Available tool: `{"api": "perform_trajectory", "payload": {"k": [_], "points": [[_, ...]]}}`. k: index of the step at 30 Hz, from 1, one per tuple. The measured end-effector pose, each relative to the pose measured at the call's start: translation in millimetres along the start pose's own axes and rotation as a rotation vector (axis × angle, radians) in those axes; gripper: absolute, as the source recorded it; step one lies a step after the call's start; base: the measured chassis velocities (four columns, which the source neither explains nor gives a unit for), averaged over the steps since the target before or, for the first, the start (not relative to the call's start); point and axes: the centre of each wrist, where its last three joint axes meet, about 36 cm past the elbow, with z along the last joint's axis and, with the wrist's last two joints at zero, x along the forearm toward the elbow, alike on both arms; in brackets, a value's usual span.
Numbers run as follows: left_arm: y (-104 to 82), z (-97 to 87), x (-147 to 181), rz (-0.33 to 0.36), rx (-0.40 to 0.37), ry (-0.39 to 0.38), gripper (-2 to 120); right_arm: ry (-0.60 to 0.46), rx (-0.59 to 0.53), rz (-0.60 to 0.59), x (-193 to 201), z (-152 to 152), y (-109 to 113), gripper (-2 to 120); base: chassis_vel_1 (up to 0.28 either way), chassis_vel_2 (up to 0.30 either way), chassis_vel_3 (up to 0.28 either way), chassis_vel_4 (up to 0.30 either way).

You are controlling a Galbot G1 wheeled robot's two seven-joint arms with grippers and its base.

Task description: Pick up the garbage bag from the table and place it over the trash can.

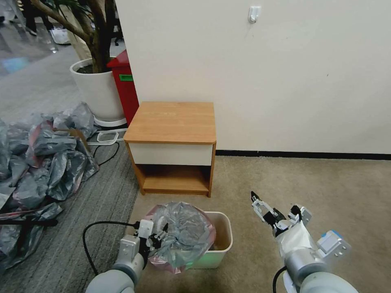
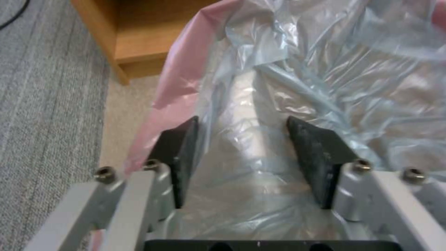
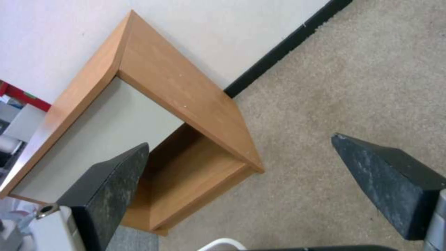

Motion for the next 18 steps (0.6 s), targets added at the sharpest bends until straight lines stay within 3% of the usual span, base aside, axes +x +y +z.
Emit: {"api": "perform_trajectory", "payload": {"k": [16,18], "points": [[-0.7,8.4,-13,-0.005,0.006,0.028,44,-0.005,0.012,-0.001,-2,3,-1,100,0.000,0.000,0.000,0.000],[-2.3,8.7,-15,0.000,0.009,0.028,38,-0.008,0.017,-0.005,-1,3,-1,100,0.000,0.000,0.000,0.000]]}}
